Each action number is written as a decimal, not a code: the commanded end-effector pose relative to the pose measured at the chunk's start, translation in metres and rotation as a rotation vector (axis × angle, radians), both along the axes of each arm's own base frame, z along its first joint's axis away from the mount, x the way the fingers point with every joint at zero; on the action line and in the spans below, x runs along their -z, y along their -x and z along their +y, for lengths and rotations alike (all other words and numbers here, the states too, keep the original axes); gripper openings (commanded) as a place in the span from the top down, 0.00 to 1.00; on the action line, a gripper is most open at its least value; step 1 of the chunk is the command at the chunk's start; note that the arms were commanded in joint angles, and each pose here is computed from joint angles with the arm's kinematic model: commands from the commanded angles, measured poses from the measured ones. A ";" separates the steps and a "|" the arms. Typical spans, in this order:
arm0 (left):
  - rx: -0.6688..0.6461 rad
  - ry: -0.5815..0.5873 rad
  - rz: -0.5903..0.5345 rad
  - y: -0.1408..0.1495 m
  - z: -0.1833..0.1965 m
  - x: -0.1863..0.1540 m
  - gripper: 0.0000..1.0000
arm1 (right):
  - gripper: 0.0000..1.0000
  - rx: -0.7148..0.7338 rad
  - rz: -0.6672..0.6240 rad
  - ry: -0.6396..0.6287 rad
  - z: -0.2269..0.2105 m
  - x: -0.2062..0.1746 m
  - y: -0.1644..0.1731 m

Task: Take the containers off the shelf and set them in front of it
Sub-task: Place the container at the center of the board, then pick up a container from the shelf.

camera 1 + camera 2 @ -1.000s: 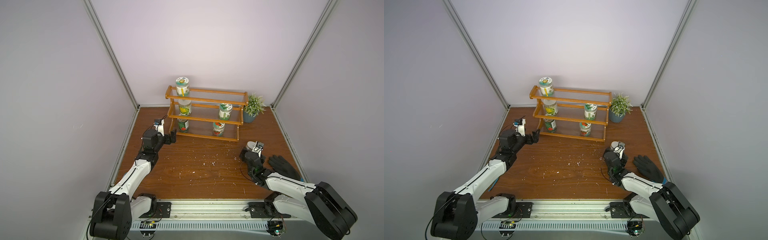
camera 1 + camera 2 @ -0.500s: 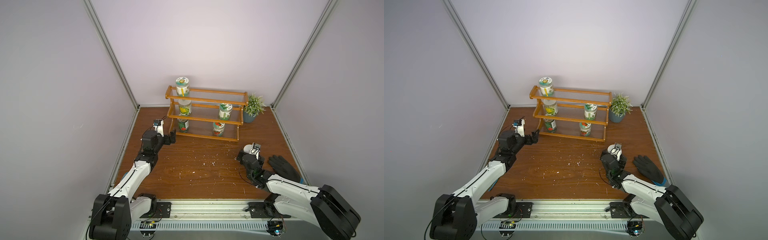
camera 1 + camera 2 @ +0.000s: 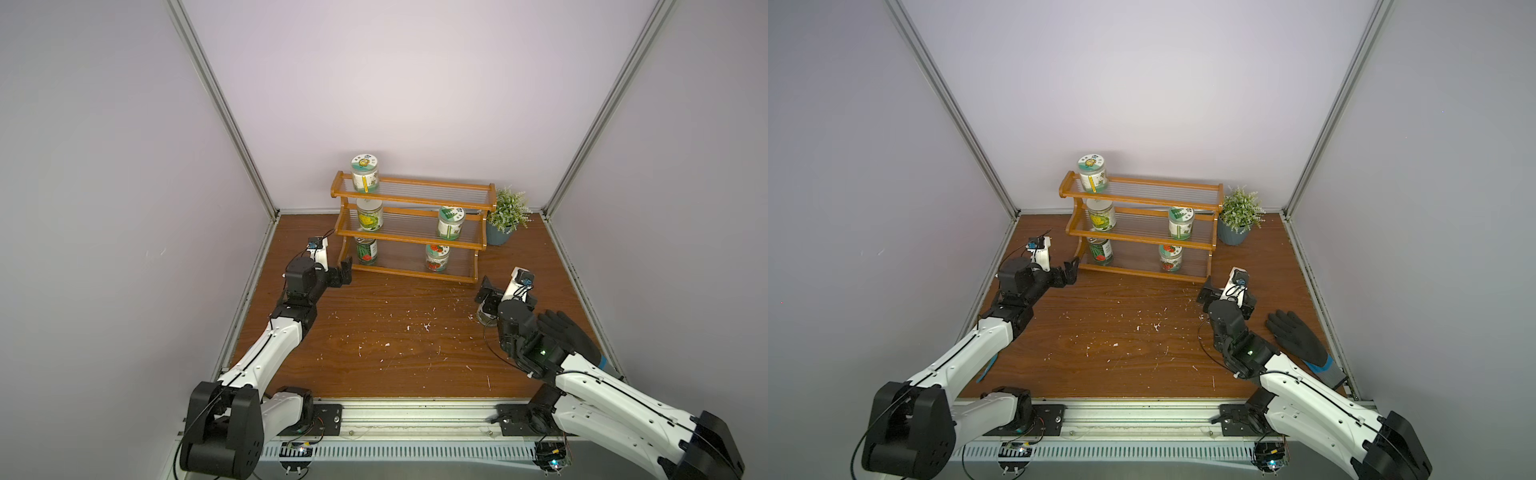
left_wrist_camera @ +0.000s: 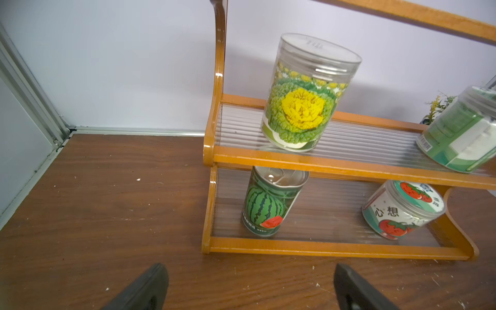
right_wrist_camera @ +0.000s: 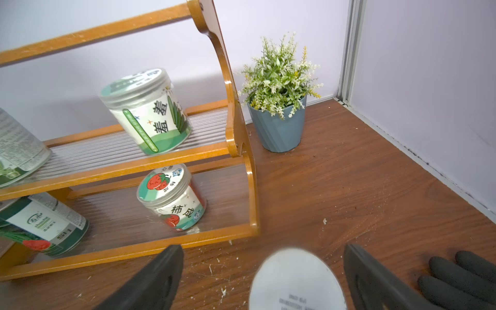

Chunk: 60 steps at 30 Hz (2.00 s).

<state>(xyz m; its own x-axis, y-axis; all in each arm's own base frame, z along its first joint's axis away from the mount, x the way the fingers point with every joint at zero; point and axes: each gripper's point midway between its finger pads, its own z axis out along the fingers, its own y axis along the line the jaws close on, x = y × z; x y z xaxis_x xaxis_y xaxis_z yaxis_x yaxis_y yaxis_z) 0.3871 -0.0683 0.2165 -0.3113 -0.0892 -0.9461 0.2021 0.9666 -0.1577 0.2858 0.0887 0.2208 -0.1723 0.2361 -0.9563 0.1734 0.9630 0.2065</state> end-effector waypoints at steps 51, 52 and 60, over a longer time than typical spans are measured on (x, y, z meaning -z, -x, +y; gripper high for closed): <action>0.186 -0.115 -0.405 -0.180 -0.089 -0.180 0.01 | 0.01 -0.178 -0.103 0.040 0.056 -0.059 -0.032; 0.186 -0.117 -0.407 -0.182 -0.091 -0.180 0.01 | 0.01 -0.176 -0.103 0.041 0.056 -0.059 -0.032; 0.156 -0.137 -0.401 -0.196 -0.097 -0.175 0.04 | 0.01 -0.172 -0.104 0.042 0.054 -0.059 -0.031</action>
<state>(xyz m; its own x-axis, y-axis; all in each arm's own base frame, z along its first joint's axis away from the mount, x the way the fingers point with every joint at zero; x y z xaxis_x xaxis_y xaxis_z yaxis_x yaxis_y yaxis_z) 0.5806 -0.1611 0.3855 0.0664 0.0485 -0.9966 0.3818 0.9216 0.0703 0.3157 0.1398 0.2498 -0.1706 0.1201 -0.9780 0.0020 0.9926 0.1216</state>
